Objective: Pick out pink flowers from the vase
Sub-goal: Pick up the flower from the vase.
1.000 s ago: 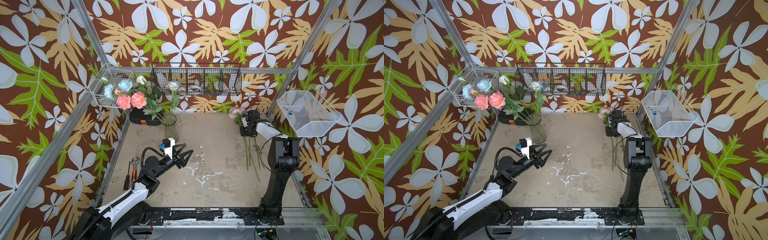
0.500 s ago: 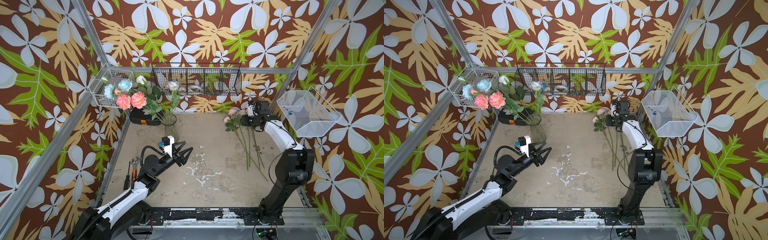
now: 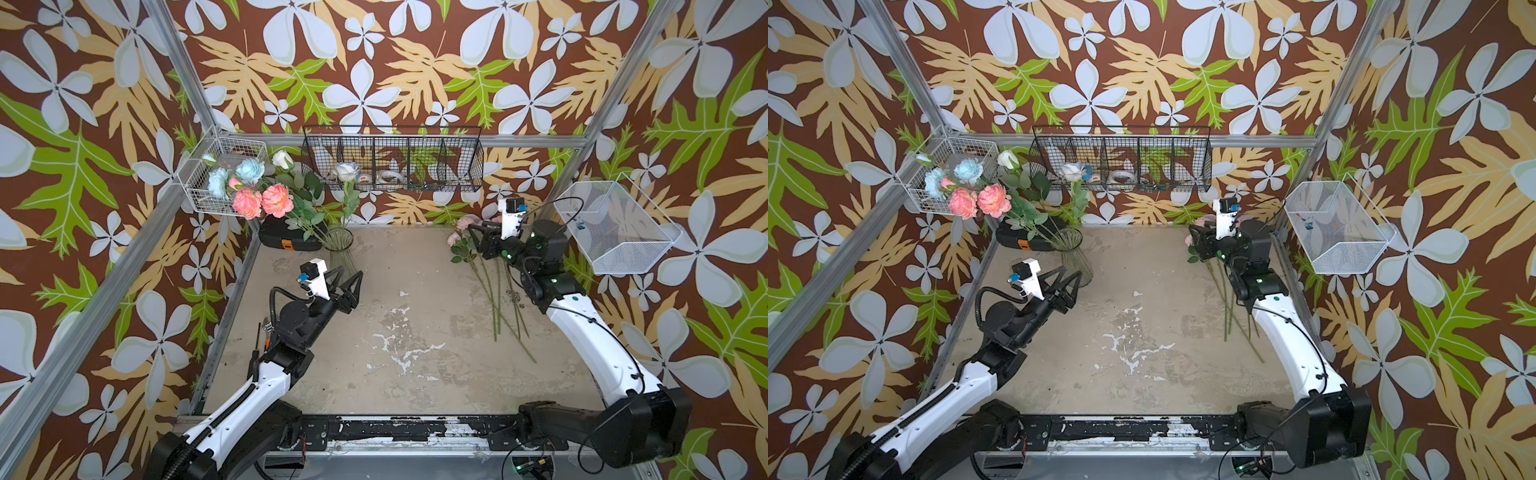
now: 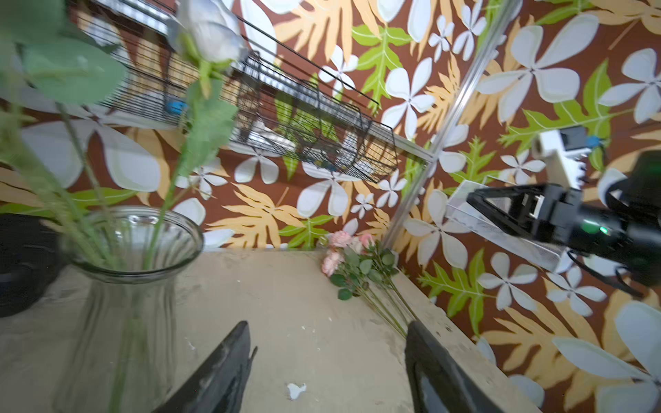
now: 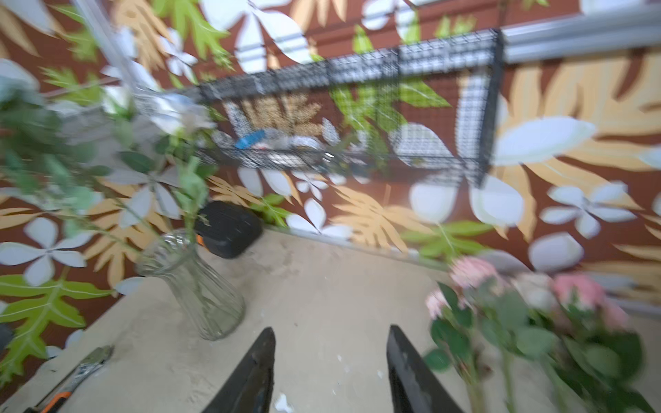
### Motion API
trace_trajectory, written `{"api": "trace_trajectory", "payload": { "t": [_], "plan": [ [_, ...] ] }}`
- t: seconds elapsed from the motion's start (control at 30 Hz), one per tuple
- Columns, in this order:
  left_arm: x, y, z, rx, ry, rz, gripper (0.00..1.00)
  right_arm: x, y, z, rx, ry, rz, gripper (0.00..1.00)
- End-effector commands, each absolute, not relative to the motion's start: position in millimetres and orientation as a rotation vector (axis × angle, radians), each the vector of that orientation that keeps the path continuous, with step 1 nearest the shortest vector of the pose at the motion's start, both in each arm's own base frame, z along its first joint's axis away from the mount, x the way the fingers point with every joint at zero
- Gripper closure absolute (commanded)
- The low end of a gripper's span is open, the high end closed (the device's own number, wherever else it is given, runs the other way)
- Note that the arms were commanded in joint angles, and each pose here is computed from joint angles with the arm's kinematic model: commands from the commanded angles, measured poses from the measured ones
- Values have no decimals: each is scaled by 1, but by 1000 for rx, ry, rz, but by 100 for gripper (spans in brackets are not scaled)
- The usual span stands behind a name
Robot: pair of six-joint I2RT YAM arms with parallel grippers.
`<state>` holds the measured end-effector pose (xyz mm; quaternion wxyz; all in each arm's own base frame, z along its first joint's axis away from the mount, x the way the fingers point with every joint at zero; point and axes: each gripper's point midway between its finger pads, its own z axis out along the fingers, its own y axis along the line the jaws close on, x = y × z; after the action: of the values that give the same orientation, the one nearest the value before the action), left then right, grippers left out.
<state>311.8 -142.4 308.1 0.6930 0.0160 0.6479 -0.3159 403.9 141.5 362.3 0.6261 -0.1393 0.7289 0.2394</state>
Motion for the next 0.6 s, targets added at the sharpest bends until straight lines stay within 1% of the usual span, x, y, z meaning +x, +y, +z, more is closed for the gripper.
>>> {"api": "trace_trajectory", "payload": {
  "t": [0.0, 0.17, 0.27, 0.33, 0.4, 0.57],
  "plan": [
    [316, -107, 329, -100, 1343, -585, 31, 393, 170, 400, -379, 1467, 606, 49],
    [318, -53, 339, -243, 1230, -435, 32, 395, 197, 390, -420, 1482, 667, 49],
    [323, -28, 344, -258, 1180, -388, 29, 397, 198, 385, -418, 1492, 674, 49],
    [333, -22, 348, -220, 1174, -383, 28, 397, 197, 385, -417, 1489, 664, 49],
    [347, -29, 349, -107, 1188, -396, 21, 397, 196, 387, -420, 1488, 650, 49],
    [369, -41, 341, 30, 1190, -420, 20, 392, 195, 389, -429, 1476, 642, 49]
  ]
}}
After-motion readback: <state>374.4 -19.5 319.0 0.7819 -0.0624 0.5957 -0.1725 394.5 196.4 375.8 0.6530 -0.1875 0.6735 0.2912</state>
